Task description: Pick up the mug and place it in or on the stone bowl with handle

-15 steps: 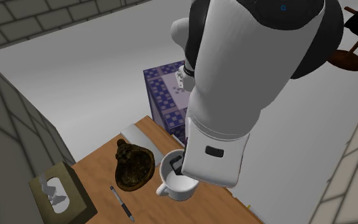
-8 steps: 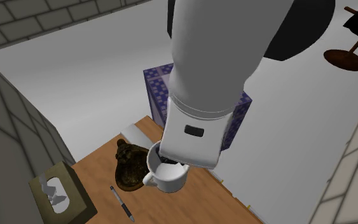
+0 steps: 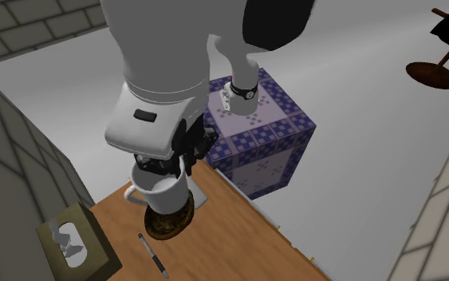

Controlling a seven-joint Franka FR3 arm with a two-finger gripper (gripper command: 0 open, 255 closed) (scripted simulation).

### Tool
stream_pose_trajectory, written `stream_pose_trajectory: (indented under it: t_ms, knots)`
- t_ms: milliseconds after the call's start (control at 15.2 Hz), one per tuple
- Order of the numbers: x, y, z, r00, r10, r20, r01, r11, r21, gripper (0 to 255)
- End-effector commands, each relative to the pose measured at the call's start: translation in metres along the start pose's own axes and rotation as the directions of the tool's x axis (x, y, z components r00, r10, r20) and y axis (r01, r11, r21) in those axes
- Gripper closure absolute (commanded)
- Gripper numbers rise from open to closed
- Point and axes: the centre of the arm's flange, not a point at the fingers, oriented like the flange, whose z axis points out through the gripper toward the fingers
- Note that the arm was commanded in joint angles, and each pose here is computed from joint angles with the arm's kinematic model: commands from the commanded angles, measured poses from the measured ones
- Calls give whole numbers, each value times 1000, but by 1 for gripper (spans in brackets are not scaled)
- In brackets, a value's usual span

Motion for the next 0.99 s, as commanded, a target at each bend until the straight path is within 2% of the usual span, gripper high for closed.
stream_pose_trajectory:
  t_ms: [0,264,924]
  knots:
    - [-24,16,-3,1000,-1,0,1,1000,0,255]
    - [-66,44,-5,1000,-1,0,1,1000,0,255]
    - [-64,40,48,1000,-1,0,1,1000,0,255]
